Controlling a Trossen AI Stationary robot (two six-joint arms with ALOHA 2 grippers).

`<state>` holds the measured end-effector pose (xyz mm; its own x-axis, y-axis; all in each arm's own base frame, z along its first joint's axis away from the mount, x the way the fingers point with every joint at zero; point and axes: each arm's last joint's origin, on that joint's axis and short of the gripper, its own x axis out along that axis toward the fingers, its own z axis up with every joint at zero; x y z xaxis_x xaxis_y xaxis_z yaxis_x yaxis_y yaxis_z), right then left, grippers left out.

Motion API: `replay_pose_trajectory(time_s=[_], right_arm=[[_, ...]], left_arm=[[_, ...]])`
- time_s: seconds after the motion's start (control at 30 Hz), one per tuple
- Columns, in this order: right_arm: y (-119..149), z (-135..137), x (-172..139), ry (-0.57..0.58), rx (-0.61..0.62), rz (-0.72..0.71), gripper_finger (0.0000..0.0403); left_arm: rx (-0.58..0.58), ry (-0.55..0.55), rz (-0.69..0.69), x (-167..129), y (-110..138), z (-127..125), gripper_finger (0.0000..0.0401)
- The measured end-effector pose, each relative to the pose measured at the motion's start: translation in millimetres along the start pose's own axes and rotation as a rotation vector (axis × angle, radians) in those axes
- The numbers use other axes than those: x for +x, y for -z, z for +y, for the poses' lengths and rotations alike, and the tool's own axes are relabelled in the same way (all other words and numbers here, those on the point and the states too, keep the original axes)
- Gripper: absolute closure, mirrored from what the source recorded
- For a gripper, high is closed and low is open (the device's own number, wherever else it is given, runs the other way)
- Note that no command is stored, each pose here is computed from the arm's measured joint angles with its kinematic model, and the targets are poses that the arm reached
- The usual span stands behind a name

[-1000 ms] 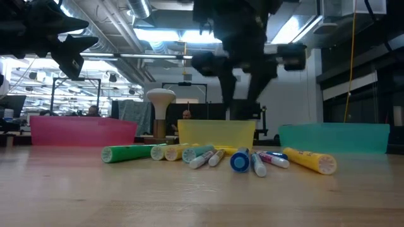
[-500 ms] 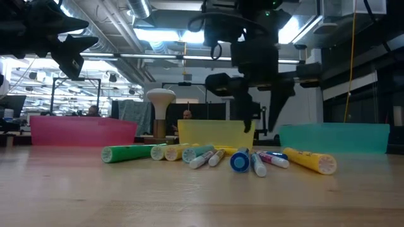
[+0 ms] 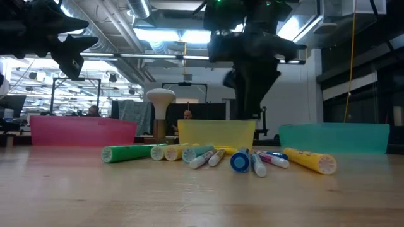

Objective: Pick & Place Markers
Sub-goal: Put the blue marker into the yellow bin

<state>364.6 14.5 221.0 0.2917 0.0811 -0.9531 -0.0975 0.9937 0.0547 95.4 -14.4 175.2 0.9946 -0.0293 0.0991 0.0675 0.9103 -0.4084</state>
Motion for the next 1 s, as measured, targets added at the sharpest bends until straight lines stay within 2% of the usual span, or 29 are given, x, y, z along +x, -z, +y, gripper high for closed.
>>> replay_pose_trajectory(time_s=[0.13, 0.37, 0.47, 0.63, 1.0], right_arm=[[-0.1, 0.2, -0.8, -0.002, 0.292, -0.004, 0.0240], [-0.1, 0.2, -0.8, -0.002, 0.696, -0.003, 0.0240], [-0.1, 0.2, -0.8, -0.003, 0.832, -0.002, 0.0240], [-0.2, 2.2, -0.7, -0.003, 0.974, -0.002, 0.0240], [0.8, 11.4, 0.9, 0.044, 1.123, -0.020, 0.0240]], left_arm=[[0.000, 0.000, 0.000, 0.0, 0.0, 0.0, 0.0258], [0.000, 0.000, 0.000, 0.0, -0.1, 0.0, 0.0258], [0.000, 0.001, 0.000, 0.0, 0.0, 0.0, 0.0258], [0.000, 0.000, 0.000, 0.0, 0.0, 0.0, 0.0258], [0.000, 0.000, 0.000, 0.0, -0.1, 0.0, 0.0258]])
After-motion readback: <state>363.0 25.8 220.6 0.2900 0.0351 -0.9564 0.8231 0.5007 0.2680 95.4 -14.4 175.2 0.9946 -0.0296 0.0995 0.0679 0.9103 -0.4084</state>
